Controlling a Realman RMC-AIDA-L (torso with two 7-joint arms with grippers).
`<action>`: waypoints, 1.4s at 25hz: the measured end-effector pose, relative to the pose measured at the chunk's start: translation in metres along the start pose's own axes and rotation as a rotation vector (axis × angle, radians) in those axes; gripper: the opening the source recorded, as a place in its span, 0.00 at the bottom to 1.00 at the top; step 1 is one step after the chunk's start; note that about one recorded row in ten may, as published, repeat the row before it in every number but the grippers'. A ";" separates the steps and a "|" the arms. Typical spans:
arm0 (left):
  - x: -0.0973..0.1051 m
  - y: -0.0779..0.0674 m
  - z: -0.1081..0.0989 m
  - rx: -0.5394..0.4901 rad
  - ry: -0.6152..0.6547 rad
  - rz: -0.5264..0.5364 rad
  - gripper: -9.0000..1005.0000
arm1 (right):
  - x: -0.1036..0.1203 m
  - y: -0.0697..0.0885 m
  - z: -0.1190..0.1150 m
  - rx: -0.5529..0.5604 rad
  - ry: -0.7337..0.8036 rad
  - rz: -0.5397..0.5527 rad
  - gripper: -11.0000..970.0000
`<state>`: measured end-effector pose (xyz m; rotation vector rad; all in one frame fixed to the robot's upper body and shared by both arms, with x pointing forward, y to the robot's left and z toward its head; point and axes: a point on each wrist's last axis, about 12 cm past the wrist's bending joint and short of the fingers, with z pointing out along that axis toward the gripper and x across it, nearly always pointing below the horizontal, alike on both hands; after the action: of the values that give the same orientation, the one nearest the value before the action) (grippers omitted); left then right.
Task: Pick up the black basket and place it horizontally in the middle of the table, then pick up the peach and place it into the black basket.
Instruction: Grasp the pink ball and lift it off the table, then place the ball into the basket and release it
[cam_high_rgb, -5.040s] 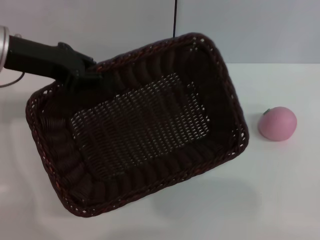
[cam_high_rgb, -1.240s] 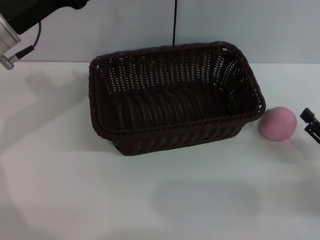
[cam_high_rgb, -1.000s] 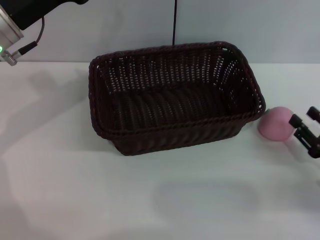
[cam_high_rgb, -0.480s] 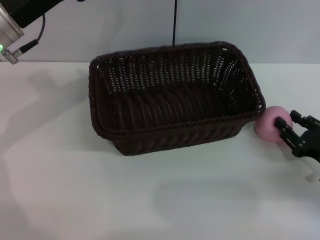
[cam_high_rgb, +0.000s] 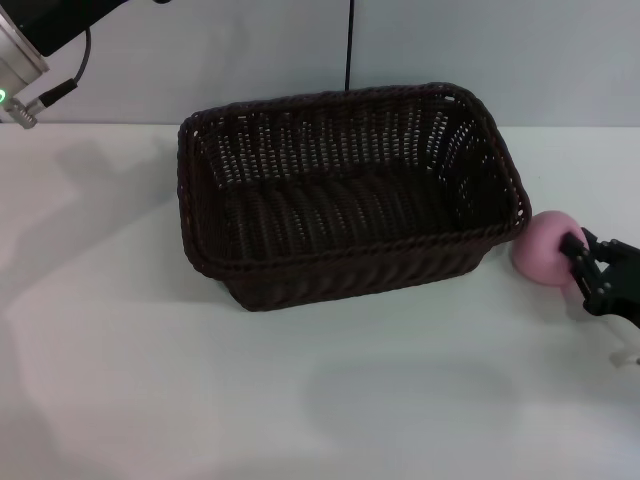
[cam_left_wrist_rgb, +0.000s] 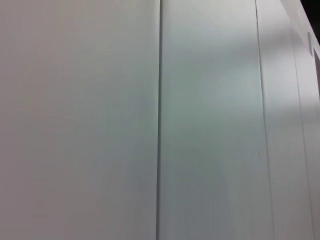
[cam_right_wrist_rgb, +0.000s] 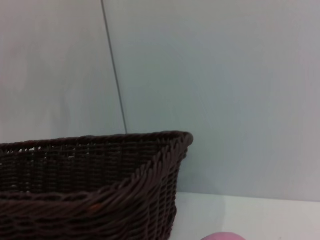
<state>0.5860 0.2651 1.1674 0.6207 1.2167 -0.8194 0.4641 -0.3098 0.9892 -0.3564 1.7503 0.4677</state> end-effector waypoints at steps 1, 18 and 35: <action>0.000 0.000 0.000 -0.001 0.000 0.000 0.83 | 0.000 -0.001 -0.001 0.006 -0.004 -0.001 0.15; 0.002 -0.006 -0.021 -0.011 -0.051 -0.034 0.83 | -0.055 0.000 -0.019 0.001 -0.512 0.043 0.06; 0.011 -0.014 -0.037 -0.013 -0.082 -0.080 0.83 | -0.085 0.017 0.063 -0.306 -0.330 0.147 0.24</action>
<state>0.5553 0.2845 1.1480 0.5257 1.1770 -0.8954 0.5282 -0.2649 1.0617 -0.3448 1.3891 0.8558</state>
